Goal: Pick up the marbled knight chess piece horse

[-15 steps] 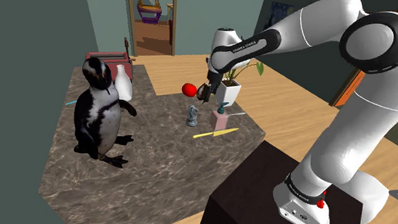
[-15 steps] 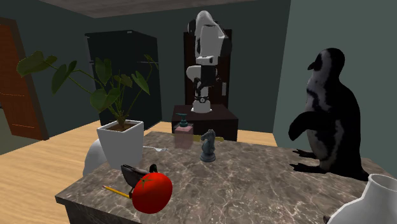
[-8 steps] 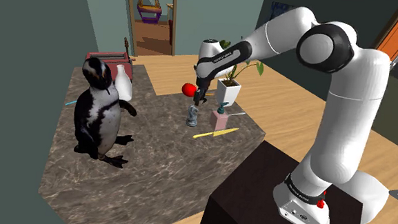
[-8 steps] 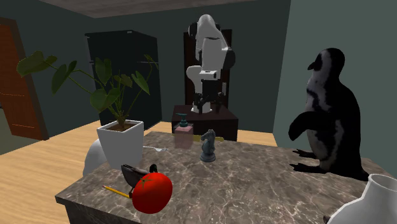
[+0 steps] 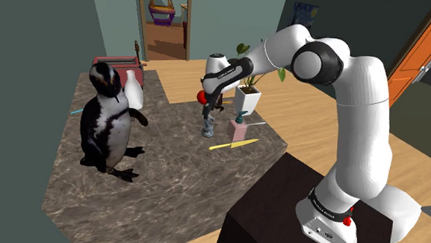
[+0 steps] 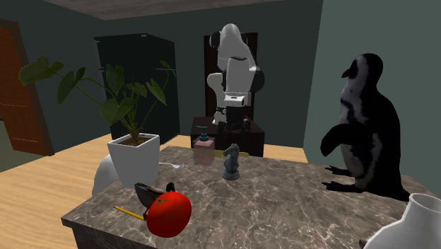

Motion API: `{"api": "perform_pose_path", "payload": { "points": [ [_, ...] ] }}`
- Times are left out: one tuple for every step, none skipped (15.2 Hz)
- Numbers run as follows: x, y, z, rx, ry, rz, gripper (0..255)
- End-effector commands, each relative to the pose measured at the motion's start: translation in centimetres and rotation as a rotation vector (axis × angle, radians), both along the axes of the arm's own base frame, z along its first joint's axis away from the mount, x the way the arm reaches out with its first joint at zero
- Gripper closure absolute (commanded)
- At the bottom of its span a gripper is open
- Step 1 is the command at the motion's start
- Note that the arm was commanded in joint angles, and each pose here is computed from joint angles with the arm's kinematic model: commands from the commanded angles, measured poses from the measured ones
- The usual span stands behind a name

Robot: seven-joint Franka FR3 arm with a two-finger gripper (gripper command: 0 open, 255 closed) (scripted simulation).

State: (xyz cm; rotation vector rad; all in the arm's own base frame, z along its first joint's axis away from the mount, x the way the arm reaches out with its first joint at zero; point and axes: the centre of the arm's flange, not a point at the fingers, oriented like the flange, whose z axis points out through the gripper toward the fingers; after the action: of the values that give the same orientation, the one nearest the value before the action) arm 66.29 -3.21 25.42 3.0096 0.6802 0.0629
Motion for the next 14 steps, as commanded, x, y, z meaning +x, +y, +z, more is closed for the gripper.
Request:
{"api": "perform_pose_path", "payload": {
  "points": [
    [0.1, 0.0, -1.1, 0.000, -0.001, 0.002, 0],
    [0.1, 0.0, -1.6, 0.000, -0.001, 0.002, 0],
    [0.1, 0.0, -2.1, 0.000, -0.001, 0.002, 0],
    [0.1, 0.0, -2.7, 0.000, -0.001, 0.002, 0],
    [0.1, 0.0, -3.0, 0.000, -0.001, 0.002, 0],
    [0.1, 0.0, -3.0, 0.000, -0.001, 0.002, 0],
    [0.1, -0.1, -2.9, 0.000, -0.001, 0.002, 255],
    [0.1, -0.1, -2.9, 0.000, 0.000, 0.002, 255],
    [0.1, 0.0, -2.9, 0.000, 0.000, 0.002, 255],
    [0.1, 0.0, -2.9, 0.000, 0.000, 0.002, 255],
    [0.1, 0.0, -2.9, 0.000, 0.000, 0.002, 255],
    [0.1, 0.0, -2.9, 0.000, 0.000, 0.002, 255],
    [0.1, 0.0, -2.9, 0.000, 0.000, 0.002, 255],
    [0.1, -0.1, -2.9, 0.000, 0.000, 0.002, 255]
  ]
}}
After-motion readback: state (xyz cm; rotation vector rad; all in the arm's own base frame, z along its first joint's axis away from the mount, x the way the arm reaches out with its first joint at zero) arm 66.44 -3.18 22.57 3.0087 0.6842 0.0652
